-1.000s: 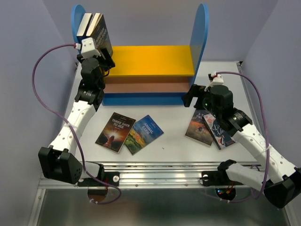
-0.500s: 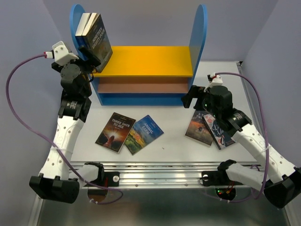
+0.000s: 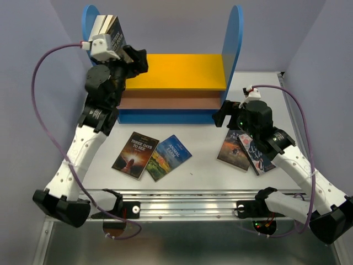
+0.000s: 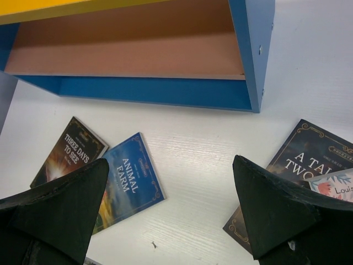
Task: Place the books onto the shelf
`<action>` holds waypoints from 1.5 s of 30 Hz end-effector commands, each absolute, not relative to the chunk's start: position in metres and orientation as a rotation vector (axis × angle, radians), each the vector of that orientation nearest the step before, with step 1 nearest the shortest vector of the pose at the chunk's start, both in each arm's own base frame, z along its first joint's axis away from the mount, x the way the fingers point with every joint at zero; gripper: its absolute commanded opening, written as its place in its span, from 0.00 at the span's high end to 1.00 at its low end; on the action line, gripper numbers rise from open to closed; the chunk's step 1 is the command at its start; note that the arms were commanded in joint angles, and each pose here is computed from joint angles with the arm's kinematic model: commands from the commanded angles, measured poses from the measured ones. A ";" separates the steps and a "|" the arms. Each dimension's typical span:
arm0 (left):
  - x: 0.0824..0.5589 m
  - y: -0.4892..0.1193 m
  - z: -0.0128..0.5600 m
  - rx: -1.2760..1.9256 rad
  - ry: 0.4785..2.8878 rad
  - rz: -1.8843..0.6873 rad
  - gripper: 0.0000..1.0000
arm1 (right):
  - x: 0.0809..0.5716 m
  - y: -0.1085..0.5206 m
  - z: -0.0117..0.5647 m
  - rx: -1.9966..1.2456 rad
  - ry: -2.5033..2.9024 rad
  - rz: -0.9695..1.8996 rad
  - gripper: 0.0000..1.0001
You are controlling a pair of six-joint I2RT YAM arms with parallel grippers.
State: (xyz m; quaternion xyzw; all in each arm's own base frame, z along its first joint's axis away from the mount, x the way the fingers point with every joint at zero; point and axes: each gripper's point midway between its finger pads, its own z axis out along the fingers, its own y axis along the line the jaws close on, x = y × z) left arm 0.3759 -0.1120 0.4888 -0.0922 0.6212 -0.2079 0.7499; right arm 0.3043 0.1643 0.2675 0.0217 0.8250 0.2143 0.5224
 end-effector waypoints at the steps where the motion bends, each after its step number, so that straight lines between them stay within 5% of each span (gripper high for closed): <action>1: 0.402 -0.154 0.487 -0.114 1.397 -0.433 0.01 | 0.302 0.164 0.277 0.045 1.939 0.531 0.00; 12: 0.509 -0.113 0.434 -0.396 1.591 0.004 0.01 | 0.302 0.156 0.280 0.064 1.930 0.491 0.00; 22: 0.523 -0.045 0.420 -0.562 1.554 0.212 0.01 | 0.305 0.153 0.280 0.077 1.926 0.468 0.00; 45: 0.516 -0.107 0.425 -0.331 1.626 -0.059 0.01 | 0.288 0.171 0.265 -0.100 1.996 0.542 0.00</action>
